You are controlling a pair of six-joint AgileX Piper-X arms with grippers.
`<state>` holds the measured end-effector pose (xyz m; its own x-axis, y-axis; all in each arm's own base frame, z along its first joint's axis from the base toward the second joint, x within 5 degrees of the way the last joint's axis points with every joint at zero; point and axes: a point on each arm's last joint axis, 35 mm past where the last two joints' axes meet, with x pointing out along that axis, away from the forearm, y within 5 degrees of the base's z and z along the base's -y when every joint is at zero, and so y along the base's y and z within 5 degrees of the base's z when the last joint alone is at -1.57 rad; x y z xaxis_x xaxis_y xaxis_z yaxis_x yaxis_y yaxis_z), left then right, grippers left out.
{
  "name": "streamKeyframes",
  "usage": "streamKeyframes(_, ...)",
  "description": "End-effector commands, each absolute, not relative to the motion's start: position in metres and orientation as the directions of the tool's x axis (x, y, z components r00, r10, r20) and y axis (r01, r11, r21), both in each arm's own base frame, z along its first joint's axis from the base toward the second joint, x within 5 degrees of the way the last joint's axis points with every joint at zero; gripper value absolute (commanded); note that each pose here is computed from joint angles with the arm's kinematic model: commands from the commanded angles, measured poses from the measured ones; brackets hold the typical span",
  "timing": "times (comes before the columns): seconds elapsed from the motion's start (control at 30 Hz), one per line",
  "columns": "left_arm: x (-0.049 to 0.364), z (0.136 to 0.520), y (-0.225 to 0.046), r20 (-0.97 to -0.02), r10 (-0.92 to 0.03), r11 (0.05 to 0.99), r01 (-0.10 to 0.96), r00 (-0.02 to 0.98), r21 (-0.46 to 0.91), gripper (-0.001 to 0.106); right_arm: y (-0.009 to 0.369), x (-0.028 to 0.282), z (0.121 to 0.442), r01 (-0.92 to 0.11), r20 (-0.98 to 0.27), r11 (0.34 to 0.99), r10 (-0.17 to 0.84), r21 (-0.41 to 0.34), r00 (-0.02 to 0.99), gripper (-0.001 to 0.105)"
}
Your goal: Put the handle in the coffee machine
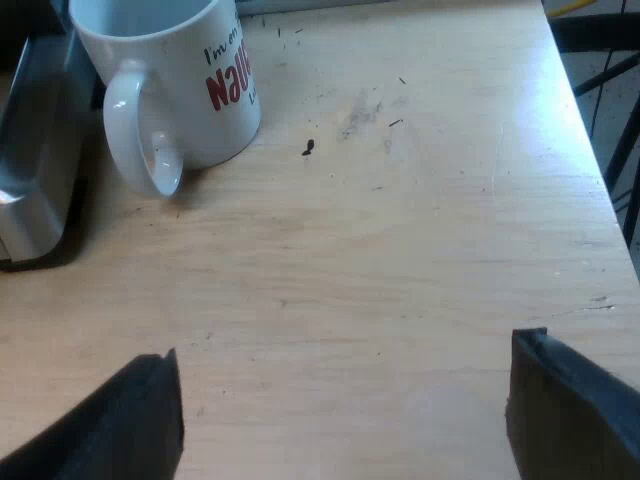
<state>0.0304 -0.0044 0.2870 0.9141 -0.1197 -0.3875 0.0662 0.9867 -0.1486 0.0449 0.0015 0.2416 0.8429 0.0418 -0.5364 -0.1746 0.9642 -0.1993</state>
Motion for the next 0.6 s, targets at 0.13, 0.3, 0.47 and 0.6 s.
streamKeyframes(0.13,0.0326,0.2885,-0.0055,-0.387,-0.158,0.982,0.104,0.908,-0.156,0.069,0.0016,0.0453,0.2439,-0.175,-0.532,0.964,0.042,-0.201,0.846,0.069)
streamKeyframes(0.3,0.0324,0.2886,-0.0062,-0.387,-0.177,0.98,0.125,0.905,-0.157,0.069,0.0015,0.0453,0.2439,-0.173,-0.532,0.964,0.04,-0.202,0.846,0.069)
streamKeyframes(0.47,0.0324,0.2886,-0.0065,-0.387,-0.184,0.979,0.131,0.904,-0.158,0.069,0.0015,0.0453,0.2439,-0.173,-0.532,0.964,0.04,-0.203,0.846,0.069)
streamKeyframes(0.6,0.0325,0.2886,-0.0062,-0.387,-0.176,0.98,0.123,0.905,-0.158,0.069,0.0015,0.0453,0.2439,-0.173,-0.532,0.964,0.04,-0.203,0.846,0.069)
